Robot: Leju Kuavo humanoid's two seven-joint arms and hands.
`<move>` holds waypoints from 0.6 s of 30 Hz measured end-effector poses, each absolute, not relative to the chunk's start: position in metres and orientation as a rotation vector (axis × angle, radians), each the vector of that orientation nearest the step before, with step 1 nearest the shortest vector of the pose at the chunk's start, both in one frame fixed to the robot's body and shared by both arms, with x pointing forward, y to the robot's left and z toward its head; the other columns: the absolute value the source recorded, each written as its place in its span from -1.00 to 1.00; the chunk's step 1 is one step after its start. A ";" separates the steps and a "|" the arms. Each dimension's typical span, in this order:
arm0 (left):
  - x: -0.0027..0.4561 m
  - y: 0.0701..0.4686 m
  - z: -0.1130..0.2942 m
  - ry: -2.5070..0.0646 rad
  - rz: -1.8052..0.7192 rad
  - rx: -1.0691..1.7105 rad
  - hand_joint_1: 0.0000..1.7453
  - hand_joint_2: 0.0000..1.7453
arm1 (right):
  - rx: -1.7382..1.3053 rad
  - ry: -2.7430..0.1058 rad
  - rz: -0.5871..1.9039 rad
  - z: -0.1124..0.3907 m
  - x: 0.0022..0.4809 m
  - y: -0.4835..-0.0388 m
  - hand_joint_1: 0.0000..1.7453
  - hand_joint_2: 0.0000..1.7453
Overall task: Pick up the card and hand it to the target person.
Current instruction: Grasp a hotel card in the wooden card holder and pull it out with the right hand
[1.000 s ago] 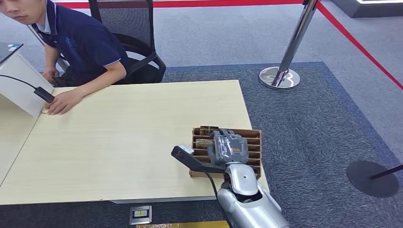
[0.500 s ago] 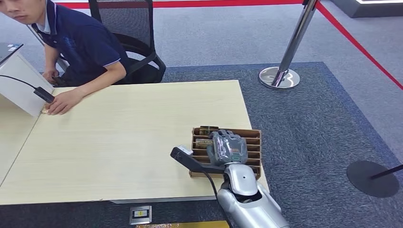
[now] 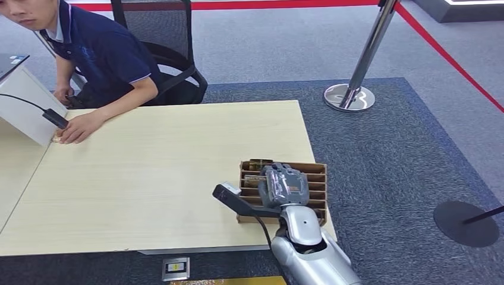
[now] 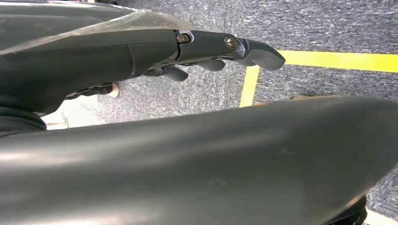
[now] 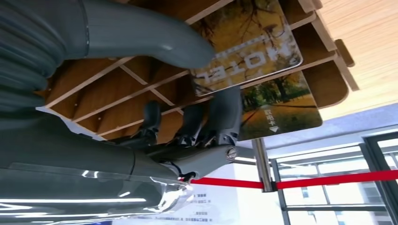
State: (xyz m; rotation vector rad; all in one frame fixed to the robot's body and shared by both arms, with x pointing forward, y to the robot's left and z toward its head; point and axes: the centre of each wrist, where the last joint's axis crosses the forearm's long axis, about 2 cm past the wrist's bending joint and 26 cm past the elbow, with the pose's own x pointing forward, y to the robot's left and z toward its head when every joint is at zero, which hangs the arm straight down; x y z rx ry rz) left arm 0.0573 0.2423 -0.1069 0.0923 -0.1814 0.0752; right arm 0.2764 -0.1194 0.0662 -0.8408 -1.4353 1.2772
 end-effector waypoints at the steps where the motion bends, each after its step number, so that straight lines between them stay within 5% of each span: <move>1: 0.057 0.242 -0.107 -0.181 0.075 0.093 -1.00 -1.00 | -0.841 -1.437 1.276 0.066 0.276 -0.119 0.93 1.00; 18: 0.057 0.242 -0.107 -0.180 0.087 0.092 -1.00 -1.00 | -0.888 -1.541 1.203 0.088 0.275 -0.123 1.00 1.00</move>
